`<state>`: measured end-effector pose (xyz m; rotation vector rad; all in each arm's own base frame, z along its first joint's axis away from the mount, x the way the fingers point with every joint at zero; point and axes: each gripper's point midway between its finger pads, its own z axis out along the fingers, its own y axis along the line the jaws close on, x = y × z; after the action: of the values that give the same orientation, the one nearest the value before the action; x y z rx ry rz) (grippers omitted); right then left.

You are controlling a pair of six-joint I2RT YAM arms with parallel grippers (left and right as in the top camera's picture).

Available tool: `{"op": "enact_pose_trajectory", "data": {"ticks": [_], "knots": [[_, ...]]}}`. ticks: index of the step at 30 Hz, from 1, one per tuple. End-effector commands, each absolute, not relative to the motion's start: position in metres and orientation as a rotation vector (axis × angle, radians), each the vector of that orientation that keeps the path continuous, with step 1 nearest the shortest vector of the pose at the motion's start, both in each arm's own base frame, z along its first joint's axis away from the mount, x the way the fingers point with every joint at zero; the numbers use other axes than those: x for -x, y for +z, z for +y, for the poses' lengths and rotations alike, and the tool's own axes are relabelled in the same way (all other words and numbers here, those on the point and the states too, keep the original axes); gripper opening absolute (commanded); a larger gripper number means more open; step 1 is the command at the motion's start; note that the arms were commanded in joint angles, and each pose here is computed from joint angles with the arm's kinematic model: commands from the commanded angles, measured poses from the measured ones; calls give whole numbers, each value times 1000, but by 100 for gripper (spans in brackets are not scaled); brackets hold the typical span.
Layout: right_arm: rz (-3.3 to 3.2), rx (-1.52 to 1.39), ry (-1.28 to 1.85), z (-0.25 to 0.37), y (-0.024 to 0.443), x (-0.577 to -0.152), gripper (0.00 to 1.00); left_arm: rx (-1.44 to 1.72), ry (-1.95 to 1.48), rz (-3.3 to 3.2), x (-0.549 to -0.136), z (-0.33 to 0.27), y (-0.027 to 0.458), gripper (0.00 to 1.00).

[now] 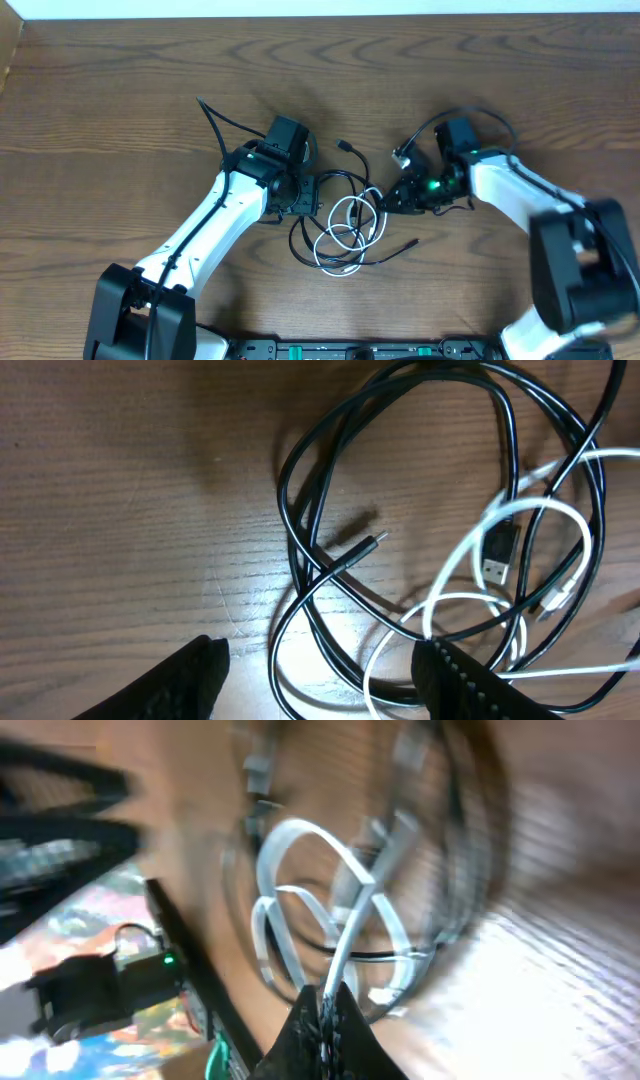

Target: Untangle cables

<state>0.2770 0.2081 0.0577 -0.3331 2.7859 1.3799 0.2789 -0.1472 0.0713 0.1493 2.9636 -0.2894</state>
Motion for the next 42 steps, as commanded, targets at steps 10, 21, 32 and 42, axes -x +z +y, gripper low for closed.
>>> {"op": "enact_pose_trajectory", "data": {"ticks": [10,21,32,42], "knots": [[2176,664,1306,219,224,-282,1,-152,-268,2977,-277,-144,66,67],[1730,592,1188,213,349,-297,1,-147,-268,2978,-277,-144,66,67],[2042,371,1094,195,287,-310,20,-147,-268,2978,-277,-144,66,68],[2525,247,1134,209,162,-307,25,75,99,2964,-281,-91,64,70]]}}
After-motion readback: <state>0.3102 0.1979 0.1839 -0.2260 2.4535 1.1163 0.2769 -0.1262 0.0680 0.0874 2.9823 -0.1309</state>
